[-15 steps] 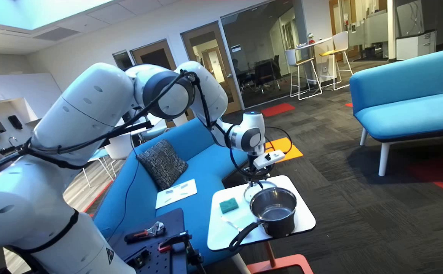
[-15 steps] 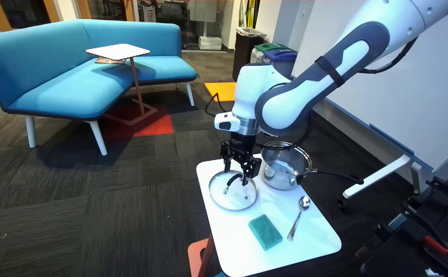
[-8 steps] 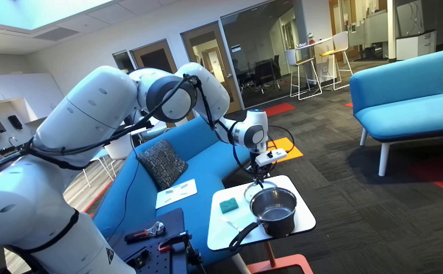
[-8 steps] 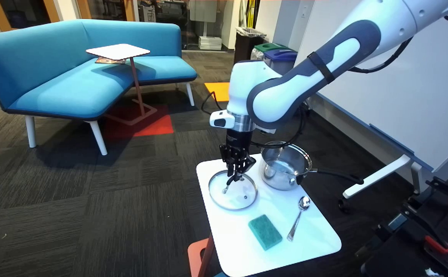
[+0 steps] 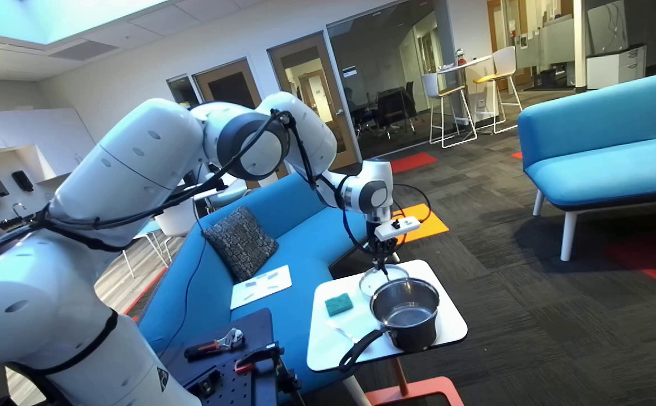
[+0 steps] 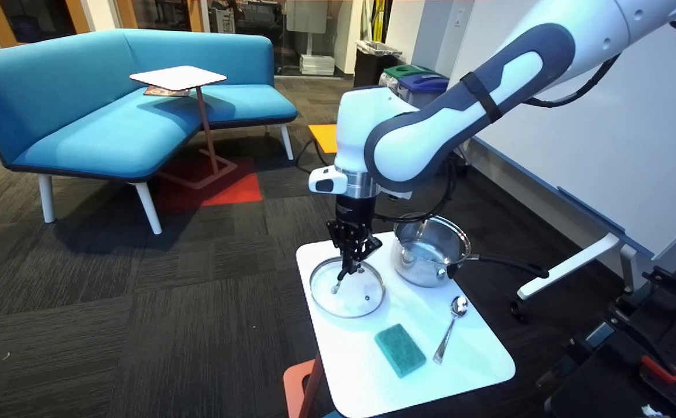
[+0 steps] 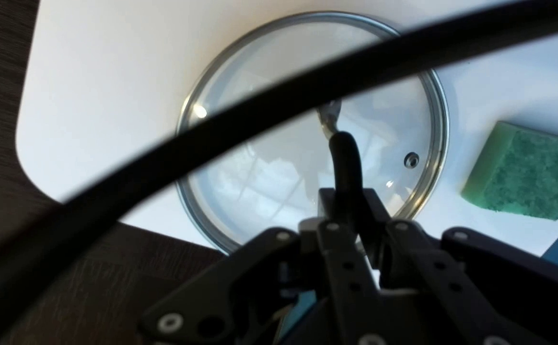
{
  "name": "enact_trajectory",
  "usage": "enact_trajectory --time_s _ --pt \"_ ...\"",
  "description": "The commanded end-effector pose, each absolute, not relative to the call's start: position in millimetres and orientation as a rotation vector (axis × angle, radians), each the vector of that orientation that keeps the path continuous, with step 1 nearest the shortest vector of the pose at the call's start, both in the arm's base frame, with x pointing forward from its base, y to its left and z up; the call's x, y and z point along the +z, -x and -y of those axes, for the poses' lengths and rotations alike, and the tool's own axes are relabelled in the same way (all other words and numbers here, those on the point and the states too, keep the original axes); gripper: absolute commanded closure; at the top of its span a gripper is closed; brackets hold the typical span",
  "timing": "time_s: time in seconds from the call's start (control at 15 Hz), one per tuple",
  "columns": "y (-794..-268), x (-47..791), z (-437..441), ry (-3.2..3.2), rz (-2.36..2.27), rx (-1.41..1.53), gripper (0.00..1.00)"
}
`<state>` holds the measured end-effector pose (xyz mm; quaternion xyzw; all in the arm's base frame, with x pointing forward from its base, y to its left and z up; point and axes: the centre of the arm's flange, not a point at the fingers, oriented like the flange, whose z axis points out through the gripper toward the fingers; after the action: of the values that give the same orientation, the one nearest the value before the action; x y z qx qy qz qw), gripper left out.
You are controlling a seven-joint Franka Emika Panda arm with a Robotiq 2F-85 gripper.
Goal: Pick up the lid and close the pot
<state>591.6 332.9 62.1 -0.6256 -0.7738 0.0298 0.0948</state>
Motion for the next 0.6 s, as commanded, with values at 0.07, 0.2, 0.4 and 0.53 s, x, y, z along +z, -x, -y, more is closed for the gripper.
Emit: enact_trajectory --time_s 0.07,0.2,0.4,0.53 --pt "-580.5 118.8 -335.3 1.932 2.277 -0.018 0.96" --pt "-578.3 140.4 -330.6 2.001 2.245 -0.076 0.96" --pt "-571.0 173.2 -316.1 2.137 2.164 -0.153 0.96" --pt "-565.3 191.6 -300.5 2.241 2.081 -0.198 0.96"
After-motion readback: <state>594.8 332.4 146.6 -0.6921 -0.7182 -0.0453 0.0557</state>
